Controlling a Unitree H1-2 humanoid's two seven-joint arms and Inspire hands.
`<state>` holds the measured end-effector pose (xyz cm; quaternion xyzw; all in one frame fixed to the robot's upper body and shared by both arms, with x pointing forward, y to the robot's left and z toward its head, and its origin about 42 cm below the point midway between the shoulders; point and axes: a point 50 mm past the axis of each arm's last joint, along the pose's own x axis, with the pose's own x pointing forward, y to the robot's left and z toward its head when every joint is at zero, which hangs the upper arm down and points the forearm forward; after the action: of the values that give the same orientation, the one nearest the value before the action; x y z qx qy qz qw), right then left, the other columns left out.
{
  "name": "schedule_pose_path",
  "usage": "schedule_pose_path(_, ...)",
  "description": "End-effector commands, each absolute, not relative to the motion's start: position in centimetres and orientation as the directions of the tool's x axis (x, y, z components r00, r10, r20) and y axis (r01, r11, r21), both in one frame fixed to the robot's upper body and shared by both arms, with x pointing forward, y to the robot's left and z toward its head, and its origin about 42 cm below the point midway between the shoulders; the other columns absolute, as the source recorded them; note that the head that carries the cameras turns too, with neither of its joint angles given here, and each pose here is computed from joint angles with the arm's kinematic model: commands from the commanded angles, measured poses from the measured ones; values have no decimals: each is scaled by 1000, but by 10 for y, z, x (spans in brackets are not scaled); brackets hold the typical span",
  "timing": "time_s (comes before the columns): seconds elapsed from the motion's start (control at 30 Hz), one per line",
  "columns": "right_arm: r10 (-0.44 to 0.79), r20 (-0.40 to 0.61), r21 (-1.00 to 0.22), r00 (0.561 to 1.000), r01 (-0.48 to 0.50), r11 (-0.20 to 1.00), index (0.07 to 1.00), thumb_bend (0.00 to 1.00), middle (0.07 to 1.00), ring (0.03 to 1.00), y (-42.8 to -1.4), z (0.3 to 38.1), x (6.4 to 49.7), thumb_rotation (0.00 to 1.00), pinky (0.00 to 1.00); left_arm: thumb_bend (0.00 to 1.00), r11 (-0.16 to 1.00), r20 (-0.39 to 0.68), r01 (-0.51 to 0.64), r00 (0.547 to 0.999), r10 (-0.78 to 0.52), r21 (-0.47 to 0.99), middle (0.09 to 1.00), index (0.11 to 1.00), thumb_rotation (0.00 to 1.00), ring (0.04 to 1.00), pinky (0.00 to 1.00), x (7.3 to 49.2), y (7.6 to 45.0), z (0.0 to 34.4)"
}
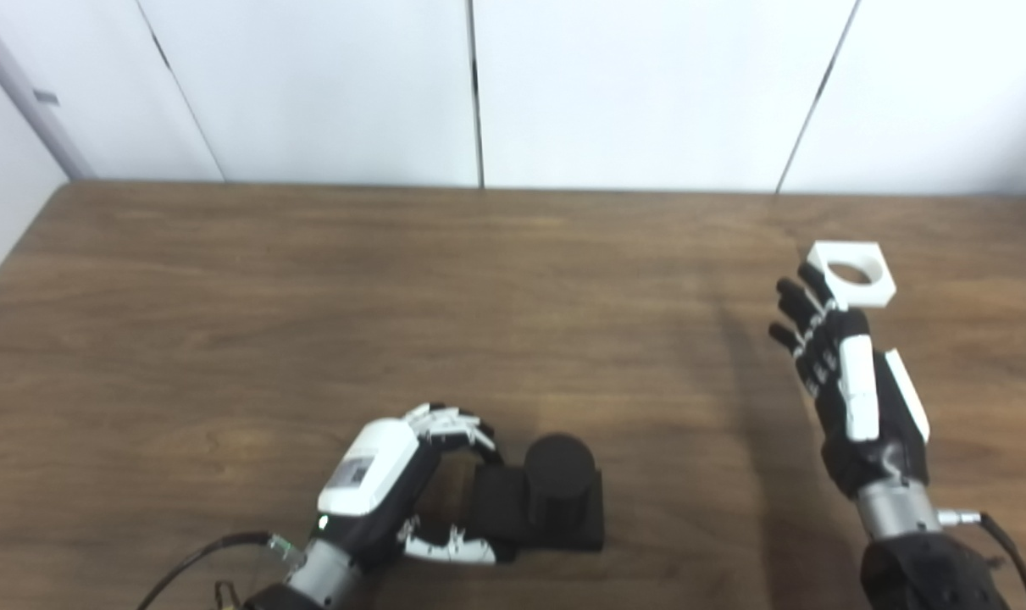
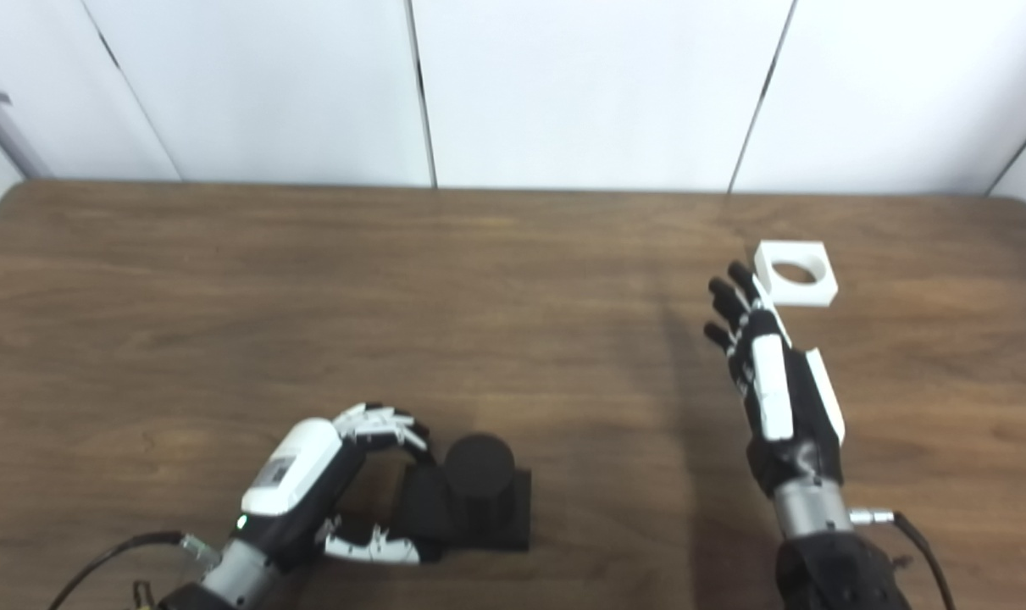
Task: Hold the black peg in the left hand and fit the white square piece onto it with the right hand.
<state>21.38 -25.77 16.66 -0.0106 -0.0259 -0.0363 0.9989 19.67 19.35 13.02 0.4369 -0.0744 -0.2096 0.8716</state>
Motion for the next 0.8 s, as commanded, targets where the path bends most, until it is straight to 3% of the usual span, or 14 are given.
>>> schedule_pose_path(0.0,-96,27,13,995,96,995,957,636,919,946,-251,162,190,1000,899,520,508,-128,348,900,-417,788,769,485,47,837,901,190,194,116)
schedule_pose_path(0.7,-103,66,22,992,102,995,940,647,912,952,-255,182,195,999,926,520,507,-95,291,921,-377,811,749,485,46,810,859,189,197,118)
schedule_pose_path(0.77,-99,84,-11,992,100,995,929,646,909,947,-261,193,198,933,915,520,513,-85,286,921,-380,810,743,485,46,800,847,189,197,119)
